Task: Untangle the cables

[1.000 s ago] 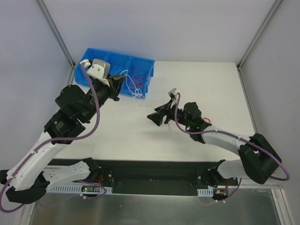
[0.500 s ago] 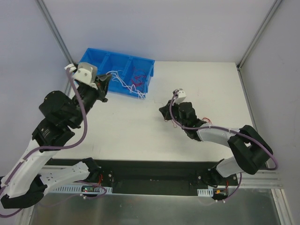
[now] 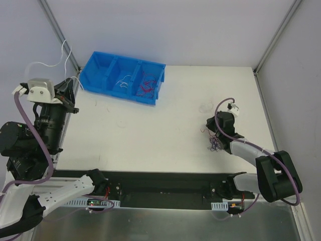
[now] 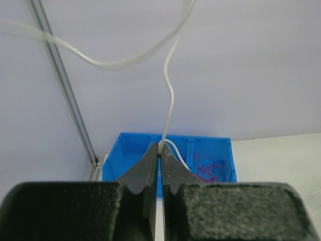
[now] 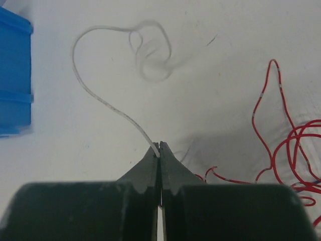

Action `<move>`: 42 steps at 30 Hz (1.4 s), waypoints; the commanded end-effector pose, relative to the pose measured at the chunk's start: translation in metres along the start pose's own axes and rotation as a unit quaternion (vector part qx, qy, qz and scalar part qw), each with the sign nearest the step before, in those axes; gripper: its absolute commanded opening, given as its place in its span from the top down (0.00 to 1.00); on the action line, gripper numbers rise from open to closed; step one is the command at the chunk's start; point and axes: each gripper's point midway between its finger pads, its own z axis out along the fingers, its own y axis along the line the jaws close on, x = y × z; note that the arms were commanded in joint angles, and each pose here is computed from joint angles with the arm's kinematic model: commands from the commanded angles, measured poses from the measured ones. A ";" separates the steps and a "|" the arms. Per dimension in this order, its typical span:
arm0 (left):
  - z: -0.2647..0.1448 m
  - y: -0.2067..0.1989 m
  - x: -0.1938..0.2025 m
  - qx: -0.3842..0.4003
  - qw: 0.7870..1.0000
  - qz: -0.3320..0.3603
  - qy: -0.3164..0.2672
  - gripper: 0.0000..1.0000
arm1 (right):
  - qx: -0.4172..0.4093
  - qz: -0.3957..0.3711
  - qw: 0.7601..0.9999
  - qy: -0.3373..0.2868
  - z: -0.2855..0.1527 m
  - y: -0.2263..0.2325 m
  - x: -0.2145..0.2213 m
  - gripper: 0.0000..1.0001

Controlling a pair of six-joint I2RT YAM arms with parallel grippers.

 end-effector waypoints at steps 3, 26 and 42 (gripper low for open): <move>0.016 -0.011 0.026 -0.020 0.998 0.040 0.039 1.00 | -0.026 0.030 0.999 -0.007 0.000 0.006 -0.010 0.99; 0.200 0.001 0.226 -0.137 0.963 -0.016 0.231 1.00 | -0.116 0.009 0.992 0.048 0.006 0.042 0.006 0.99; 0.267 0.013 0.330 -0.148 0.945 -0.052 0.287 1.00 | -0.123 0.006 0.991 0.061 0.012 0.046 0.009 0.99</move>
